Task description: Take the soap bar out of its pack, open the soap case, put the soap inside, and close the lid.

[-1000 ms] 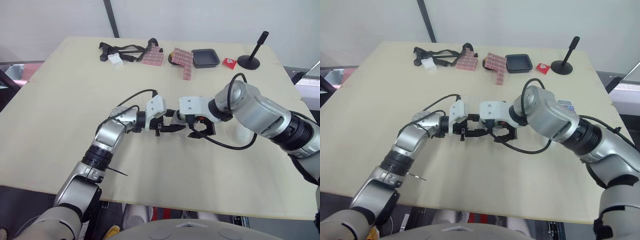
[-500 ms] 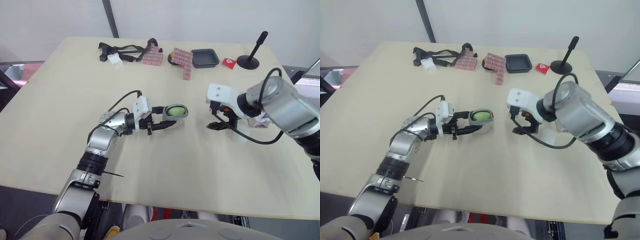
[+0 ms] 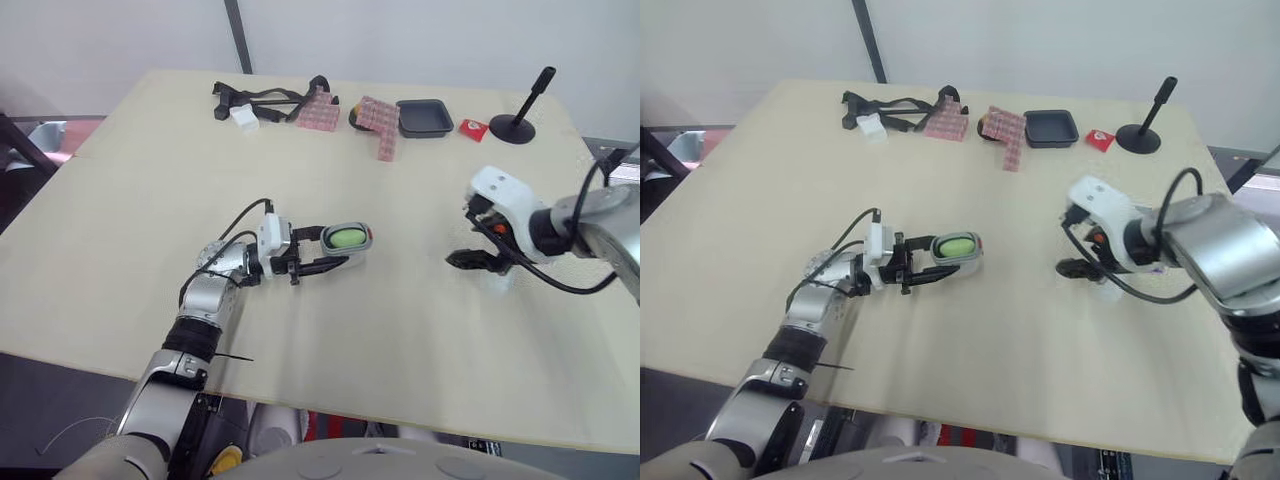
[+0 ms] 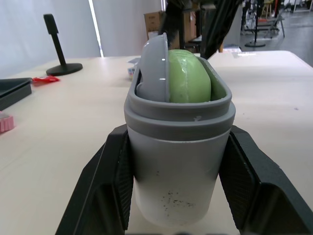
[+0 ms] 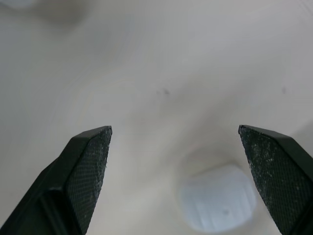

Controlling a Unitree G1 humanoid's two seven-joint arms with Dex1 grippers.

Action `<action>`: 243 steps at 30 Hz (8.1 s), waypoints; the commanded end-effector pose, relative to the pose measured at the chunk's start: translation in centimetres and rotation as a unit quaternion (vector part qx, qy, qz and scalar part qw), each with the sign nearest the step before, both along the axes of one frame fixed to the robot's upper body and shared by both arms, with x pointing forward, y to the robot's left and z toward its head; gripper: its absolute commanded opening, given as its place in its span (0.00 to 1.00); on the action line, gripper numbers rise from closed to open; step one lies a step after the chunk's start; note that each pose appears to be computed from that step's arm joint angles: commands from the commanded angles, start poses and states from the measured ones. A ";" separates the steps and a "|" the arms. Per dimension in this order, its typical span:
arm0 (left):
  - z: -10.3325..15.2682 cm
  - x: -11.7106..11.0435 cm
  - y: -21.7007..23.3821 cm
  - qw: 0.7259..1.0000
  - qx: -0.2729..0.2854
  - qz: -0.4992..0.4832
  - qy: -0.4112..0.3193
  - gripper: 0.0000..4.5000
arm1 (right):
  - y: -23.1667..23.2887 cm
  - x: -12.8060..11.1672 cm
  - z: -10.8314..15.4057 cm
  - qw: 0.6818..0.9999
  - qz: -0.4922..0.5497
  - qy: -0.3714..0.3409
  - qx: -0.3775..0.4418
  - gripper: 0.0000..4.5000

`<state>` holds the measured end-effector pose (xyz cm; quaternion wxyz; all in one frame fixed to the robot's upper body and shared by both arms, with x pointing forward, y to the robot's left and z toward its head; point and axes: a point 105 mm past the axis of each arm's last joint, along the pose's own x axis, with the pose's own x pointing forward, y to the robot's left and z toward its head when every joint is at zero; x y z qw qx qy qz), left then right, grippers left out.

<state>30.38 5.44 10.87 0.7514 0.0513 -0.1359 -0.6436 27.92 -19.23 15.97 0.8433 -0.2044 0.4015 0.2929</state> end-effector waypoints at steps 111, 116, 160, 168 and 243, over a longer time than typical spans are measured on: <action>-1.5 0.1 -5.0 0.998 0.020 -0.052 -0.043 0.43 | 12.6 -0.8 3.0 0.904 0.419 -0.071 -0.047 0.43; -1.4 0.2 -5.0 0.998 0.019 -0.049 -0.044 0.43 | 12.8 -0.6 3.0 0.903 0.420 -0.073 -0.050 0.43; -1.4 0.5 -4.4 0.998 0.020 -0.042 -0.037 0.43 | 9.6 -2.1 9.7 0.926 0.314 -0.191 0.088 0.38; -1.3 0.6 -4.3 0.998 0.024 -0.040 -0.038 0.43 | 10.6 -3.1 6.7 0.921 0.330 -0.151 0.140 0.01; -1.2 0.7 -4.1 0.997 0.036 -0.034 -0.058 0.43 | 12.3 5.0 8.3 0.934 0.244 -0.123 0.228 0.43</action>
